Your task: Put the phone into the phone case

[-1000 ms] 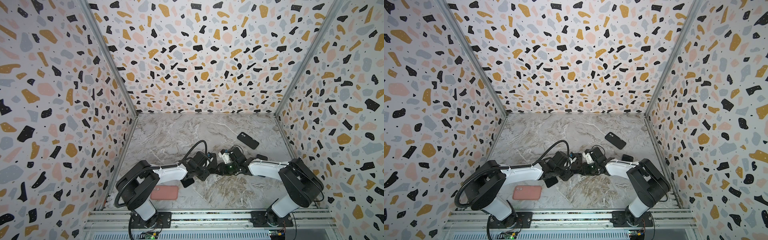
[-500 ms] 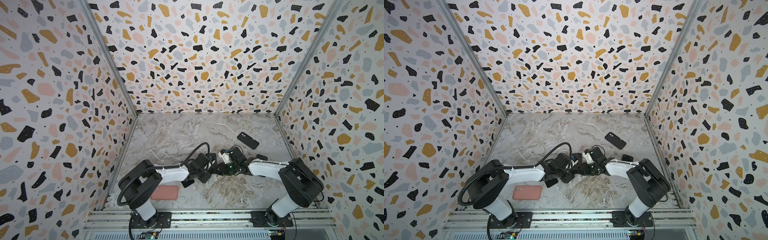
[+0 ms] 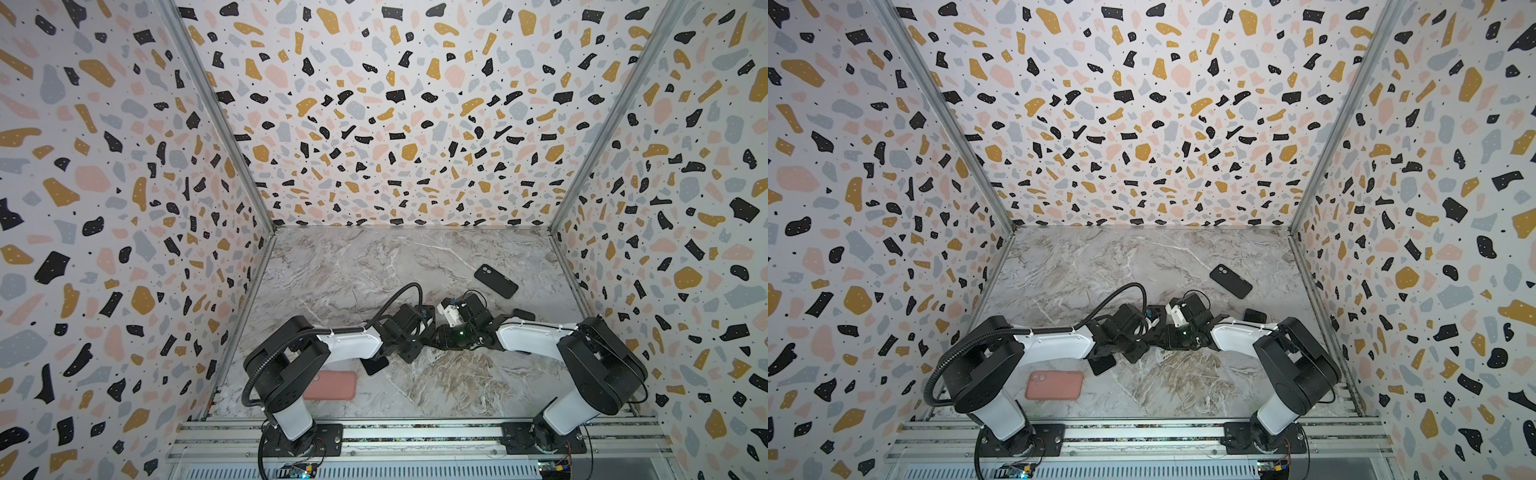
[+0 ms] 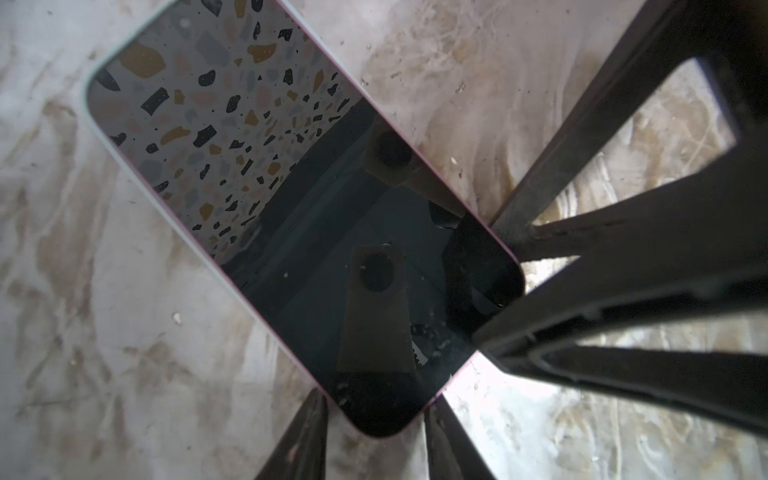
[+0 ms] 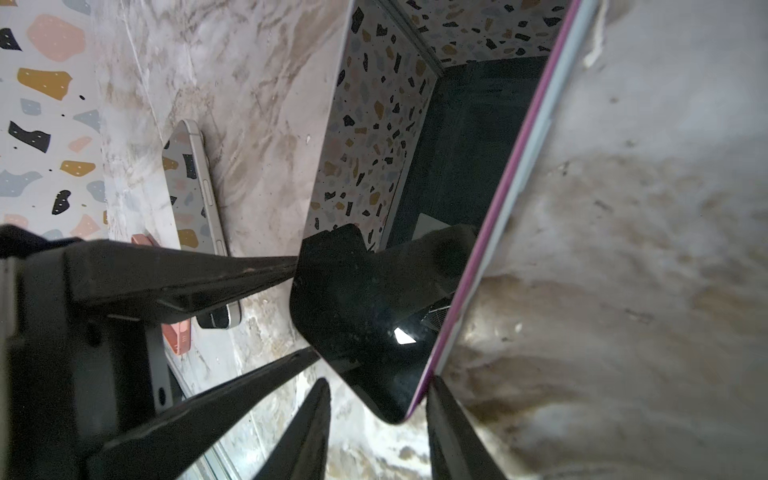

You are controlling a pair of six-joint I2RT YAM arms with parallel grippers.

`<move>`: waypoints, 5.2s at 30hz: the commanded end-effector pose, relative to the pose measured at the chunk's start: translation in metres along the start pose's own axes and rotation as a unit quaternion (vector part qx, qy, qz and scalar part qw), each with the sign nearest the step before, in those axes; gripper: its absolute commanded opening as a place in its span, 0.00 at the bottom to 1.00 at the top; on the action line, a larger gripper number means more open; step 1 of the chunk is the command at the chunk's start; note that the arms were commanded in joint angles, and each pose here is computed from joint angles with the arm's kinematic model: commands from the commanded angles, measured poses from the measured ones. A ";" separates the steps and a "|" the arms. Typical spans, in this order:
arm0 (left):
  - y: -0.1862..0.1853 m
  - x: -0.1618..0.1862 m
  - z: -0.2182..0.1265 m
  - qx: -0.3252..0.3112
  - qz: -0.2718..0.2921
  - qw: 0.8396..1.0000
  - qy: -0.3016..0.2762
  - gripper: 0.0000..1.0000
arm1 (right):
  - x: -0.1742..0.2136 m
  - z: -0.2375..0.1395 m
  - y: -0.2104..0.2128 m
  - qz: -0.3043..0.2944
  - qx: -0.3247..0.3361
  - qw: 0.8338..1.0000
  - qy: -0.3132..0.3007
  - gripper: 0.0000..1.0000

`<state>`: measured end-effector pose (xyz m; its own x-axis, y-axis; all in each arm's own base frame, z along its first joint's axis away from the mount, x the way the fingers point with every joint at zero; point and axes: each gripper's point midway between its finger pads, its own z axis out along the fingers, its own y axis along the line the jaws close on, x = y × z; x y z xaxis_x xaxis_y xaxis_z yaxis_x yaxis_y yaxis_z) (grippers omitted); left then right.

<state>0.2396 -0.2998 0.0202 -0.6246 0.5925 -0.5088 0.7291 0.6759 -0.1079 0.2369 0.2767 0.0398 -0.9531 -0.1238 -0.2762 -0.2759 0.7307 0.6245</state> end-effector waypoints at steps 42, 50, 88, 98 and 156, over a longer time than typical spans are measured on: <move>-0.004 -0.029 -0.033 0.099 -0.295 0.946 -0.088 0.43 | -0.017 -0.003 0.012 -0.024 0.000 1.000 -0.015 0.38; 0.015 -0.014 -0.027 0.044 -0.313 0.946 -0.065 0.42 | -0.018 -0.002 0.013 -0.025 -0.002 1.000 -0.015 0.38; 0.028 0.055 0.026 -0.006 -0.310 0.950 0.032 0.15 | -0.009 0.008 0.024 -0.033 -0.009 0.999 -0.002 0.38; 0.028 0.075 0.033 -0.006 -0.308 0.950 0.045 0.13 | -0.011 0.008 0.030 -0.037 -0.013 0.999 -0.003 0.38; 0.010 0.066 0.013 0.074 -0.318 0.944 0.042 0.22 | -0.016 -0.003 0.025 -0.053 0.047 0.997 -0.014 0.45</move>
<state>0.2399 -0.2881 0.0252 -0.9177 0.0899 -0.3871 0.3093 0.7730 -0.5539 0.2481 0.2974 0.0673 -0.9069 -0.1826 -0.3797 -0.3722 0.7696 0.5189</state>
